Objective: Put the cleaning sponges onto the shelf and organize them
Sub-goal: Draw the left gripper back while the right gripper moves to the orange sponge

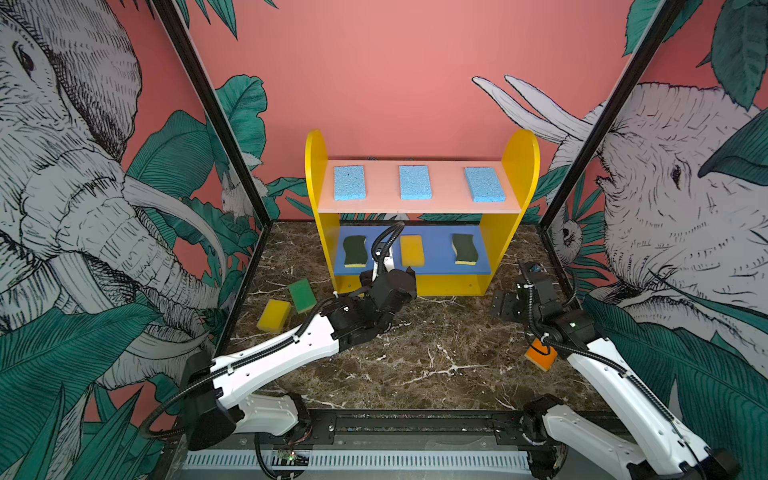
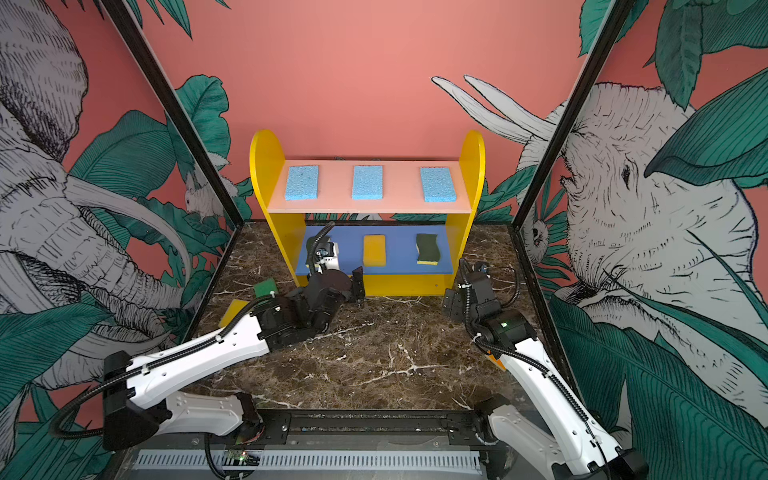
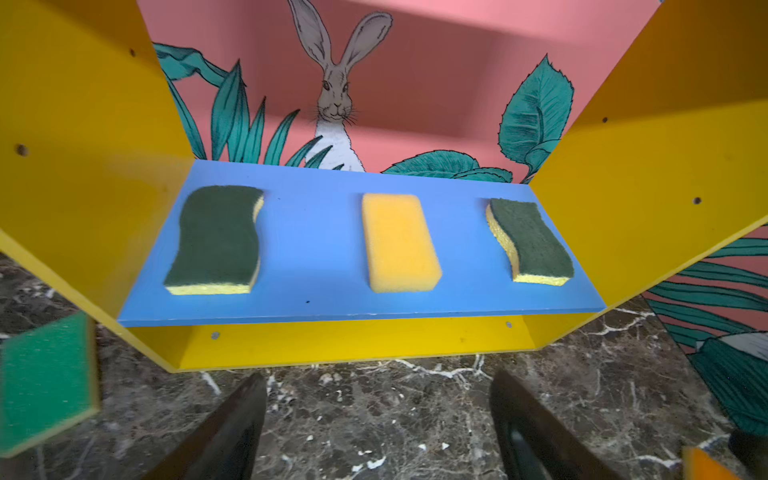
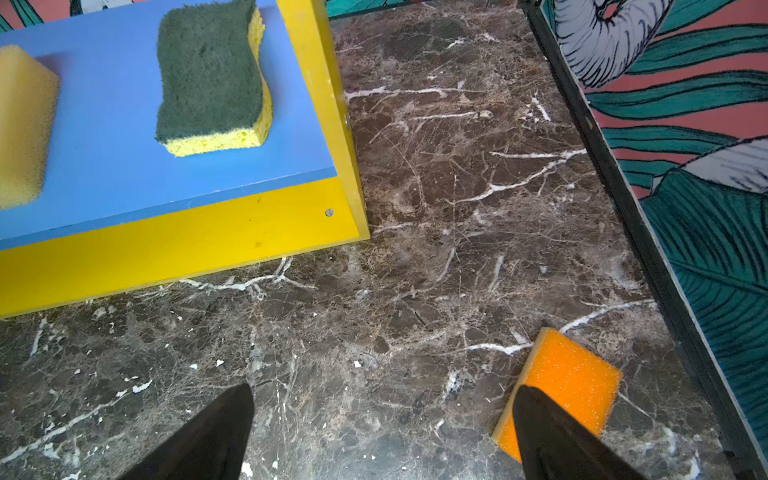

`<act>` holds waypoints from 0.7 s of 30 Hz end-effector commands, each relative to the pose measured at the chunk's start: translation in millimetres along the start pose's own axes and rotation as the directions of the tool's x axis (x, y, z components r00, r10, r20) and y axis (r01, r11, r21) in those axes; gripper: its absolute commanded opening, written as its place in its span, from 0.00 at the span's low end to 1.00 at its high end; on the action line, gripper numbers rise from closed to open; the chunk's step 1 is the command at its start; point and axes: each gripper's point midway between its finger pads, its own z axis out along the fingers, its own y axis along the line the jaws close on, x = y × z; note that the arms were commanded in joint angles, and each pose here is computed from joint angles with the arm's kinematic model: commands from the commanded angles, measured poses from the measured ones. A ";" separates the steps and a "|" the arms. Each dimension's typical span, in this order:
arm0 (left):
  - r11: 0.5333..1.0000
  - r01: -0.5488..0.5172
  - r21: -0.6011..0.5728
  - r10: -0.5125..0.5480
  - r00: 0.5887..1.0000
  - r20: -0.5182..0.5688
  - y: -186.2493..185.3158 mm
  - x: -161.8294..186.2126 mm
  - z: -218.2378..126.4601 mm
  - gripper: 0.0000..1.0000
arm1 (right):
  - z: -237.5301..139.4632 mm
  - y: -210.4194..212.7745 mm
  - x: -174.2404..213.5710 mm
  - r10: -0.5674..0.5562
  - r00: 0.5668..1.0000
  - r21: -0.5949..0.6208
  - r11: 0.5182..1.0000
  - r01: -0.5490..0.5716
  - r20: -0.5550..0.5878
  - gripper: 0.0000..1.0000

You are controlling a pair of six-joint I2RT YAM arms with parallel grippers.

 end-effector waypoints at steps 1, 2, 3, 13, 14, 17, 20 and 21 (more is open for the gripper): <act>0.991 -0.083 -0.105 0.074 0.994 -0.080 44.2 9.9 -3.2 0.88 | -1.0 5.4 -14.1 0.037 0.999 -0.011 0.999 -0.036 0.028 0.99; 0.987 -0.084 -0.135 0.070 0.992 -0.107 56.1 13.4 -3.1 0.89 | 1.2 6.7 -14.4 0.035 0.999 -0.009 0.999 -0.034 0.021 0.99; 0.982 -0.088 -0.169 0.069 0.991 -0.114 66.3 14.4 -4.9 0.89 | 3.0 8.5 -15.1 0.034 0.999 -0.010 0.999 -0.034 0.016 0.99; 0.946 -0.064 -0.317 0.041 0.996 -0.076 122.3 19.5 -16.4 0.93 | 24.9 14.8 -4.2 0.033 0.997 0.014 0.999 -0.033 -0.063 0.98; 0.944 -0.065 -0.324 0.041 0.996 -0.078 125.4 19.6 -16.9 0.93 | 25.6 13.8 -3.1 0.038 0.997 0.019 0.999 -0.037 -0.063 0.98; 0.933 -0.089 -0.349 0.062 0.994 -0.089 132.1 18.8 -17.7 0.94 | 26.7 7.8 2.2 0.059 0.996 0.047 0.997 -0.055 -0.069 0.98; 0.927 -0.101 -0.362 0.070 0.993 -0.097 135.4 18.2 -16.1 0.94 | 27.4 -2.8 10.1 0.082 0.993 0.100 0.992 -0.074 -0.082 0.98; 0.927 -0.101 -0.362 0.068 0.993 -0.101 135.8 18.5 -15.4 0.94 | 27.8 -7.8 12.3 0.087 0.993 0.129 0.989 -0.075 -0.085 0.98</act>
